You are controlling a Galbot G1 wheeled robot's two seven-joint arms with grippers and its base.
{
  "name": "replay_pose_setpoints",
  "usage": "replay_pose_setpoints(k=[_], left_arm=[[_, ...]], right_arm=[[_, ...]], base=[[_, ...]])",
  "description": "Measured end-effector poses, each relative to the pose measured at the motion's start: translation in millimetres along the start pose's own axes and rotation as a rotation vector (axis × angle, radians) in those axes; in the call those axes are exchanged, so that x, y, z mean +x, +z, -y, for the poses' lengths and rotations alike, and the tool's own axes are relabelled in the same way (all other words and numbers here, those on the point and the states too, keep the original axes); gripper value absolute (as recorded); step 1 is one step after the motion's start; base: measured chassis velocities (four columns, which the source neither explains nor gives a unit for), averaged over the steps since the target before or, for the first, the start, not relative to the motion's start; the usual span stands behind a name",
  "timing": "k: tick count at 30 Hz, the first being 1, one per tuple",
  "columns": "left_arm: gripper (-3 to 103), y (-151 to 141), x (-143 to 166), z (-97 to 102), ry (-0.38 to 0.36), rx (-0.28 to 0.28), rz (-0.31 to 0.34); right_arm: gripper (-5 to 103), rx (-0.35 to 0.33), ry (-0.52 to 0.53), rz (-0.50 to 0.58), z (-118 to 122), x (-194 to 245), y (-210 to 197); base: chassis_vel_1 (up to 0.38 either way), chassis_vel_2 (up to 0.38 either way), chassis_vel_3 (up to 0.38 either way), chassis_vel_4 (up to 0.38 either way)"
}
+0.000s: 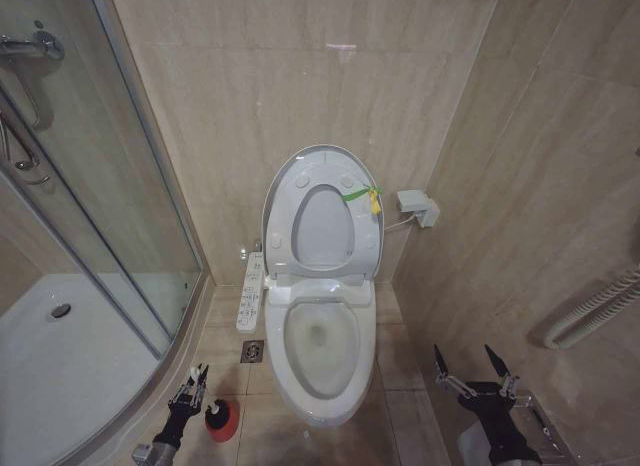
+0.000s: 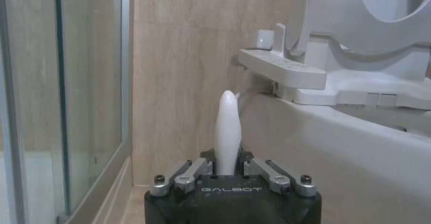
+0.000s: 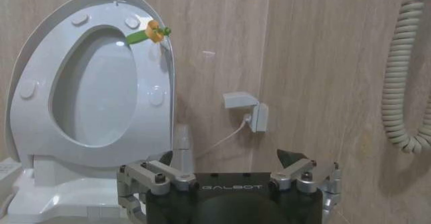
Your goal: Open the toilet lid, clean the toilet bowl with a toilet brush, close the toilet lid, and flush.
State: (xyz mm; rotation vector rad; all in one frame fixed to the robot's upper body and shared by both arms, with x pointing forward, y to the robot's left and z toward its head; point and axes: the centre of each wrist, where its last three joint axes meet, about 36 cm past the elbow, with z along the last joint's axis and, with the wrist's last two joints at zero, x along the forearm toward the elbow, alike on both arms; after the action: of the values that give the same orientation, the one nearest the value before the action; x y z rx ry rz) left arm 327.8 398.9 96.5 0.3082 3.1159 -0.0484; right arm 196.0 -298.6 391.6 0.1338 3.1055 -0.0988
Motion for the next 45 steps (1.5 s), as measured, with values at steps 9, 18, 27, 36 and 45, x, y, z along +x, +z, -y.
replay_pose_setpoints(k=[9,18,27,36,45], left_arm=[[20,-0.9,0.0,1.7,-0.007,-0.005,0.004],[20,-0.9,-1.1,2.7,-0.004,-0.003,0.006],[20,-1.3,-2.4,2.4,-0.001,-0.004,0.007],[20,-1.4,-3.9,1.7,0.01,-0.006,0.006],[20,2.8,3.3,5.7,0.022,-0.005,-0.013]], right_arm=[[100,0.0,0.0,0.0,0.0,0.0,0.0],[100,0.0,0.0,0.0,0.0,0.0,0.0],[100,0.0,0.0,0.0,0.0,0.0,0.0],[100,0.0,0.0,0.0,0.0,0.0,0.0],[100,0.0,0.0,0.0,0.0,0.0,0.0]], base=[[0.0,0.0,0.0,0.0],[0.0,0.0,0.0,0.0],[0.0,0.0,0.0,0.0],[0.0,0.0,0.0,0.0],[0.0,0.0,0.0,0.0]])
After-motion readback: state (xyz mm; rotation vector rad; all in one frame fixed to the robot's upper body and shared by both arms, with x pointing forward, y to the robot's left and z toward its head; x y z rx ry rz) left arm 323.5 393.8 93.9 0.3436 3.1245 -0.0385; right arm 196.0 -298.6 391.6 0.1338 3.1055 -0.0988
